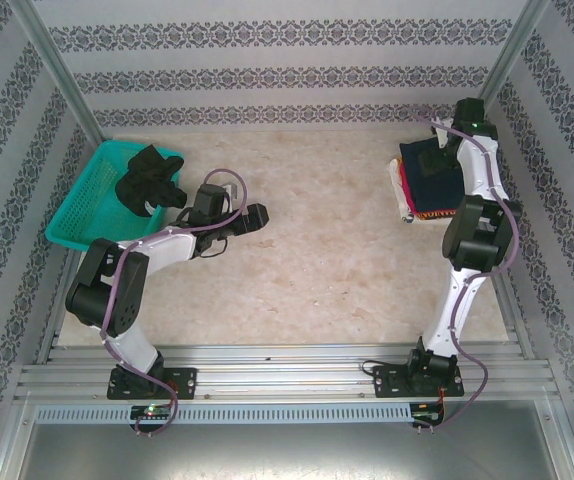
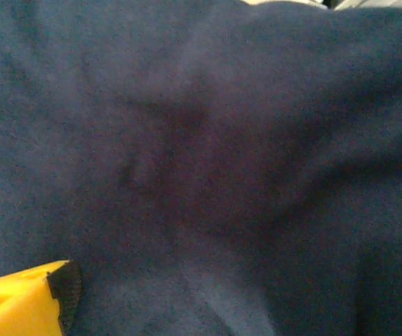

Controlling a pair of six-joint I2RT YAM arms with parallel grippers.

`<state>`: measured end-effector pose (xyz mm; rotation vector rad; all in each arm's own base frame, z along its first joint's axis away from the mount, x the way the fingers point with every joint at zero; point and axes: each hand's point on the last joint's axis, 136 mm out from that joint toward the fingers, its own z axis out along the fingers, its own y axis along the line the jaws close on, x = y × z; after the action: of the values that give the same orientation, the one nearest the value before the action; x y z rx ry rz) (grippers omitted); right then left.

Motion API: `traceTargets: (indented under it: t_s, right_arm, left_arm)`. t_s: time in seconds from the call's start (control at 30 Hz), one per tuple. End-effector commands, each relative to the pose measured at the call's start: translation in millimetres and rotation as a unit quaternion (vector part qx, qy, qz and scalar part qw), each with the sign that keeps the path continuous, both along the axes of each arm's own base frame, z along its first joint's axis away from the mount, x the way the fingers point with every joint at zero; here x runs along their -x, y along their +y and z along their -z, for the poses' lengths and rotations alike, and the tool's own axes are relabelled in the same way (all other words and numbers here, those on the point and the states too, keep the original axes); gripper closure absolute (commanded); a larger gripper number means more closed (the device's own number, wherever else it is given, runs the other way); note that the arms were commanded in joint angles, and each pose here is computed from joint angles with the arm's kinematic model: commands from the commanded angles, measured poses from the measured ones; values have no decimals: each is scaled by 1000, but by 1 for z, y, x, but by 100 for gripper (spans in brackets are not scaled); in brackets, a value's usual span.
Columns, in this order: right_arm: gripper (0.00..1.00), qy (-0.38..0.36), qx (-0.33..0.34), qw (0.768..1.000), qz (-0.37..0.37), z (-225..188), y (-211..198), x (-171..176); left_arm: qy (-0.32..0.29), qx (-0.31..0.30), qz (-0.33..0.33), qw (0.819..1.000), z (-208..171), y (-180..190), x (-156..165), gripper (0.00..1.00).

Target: Fold and stack the t-shirts

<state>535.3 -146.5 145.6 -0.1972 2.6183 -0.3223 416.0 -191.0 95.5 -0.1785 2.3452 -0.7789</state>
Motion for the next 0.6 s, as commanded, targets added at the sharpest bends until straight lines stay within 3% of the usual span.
traceTargets:
  t_s: [0.0,0.13,0.23,0.4,0.57]
  right_arm:
    - [10,-72,37,996,47,-62,-17,8]
    - [10,-114,24,991,69,-85,-10,22]
    - [11,-137,-26,987,78,-87,7,27]
    - [11,-135,-151,976,85,-43,43,24]
    - [10,-95,-188,970,122,5,43,24]
  left_arm:
    - [-38,2,8,999,-18,-5,-5,0]
    - [-38,4,8,999,-17,-6,-6,0]
    - [-40,7,9,999,-16,-8,-8,0]
    - [-39,15,18,999,-16,-16,-12,0]
    - [-44,17,27,999,-20,-21,-11,0]
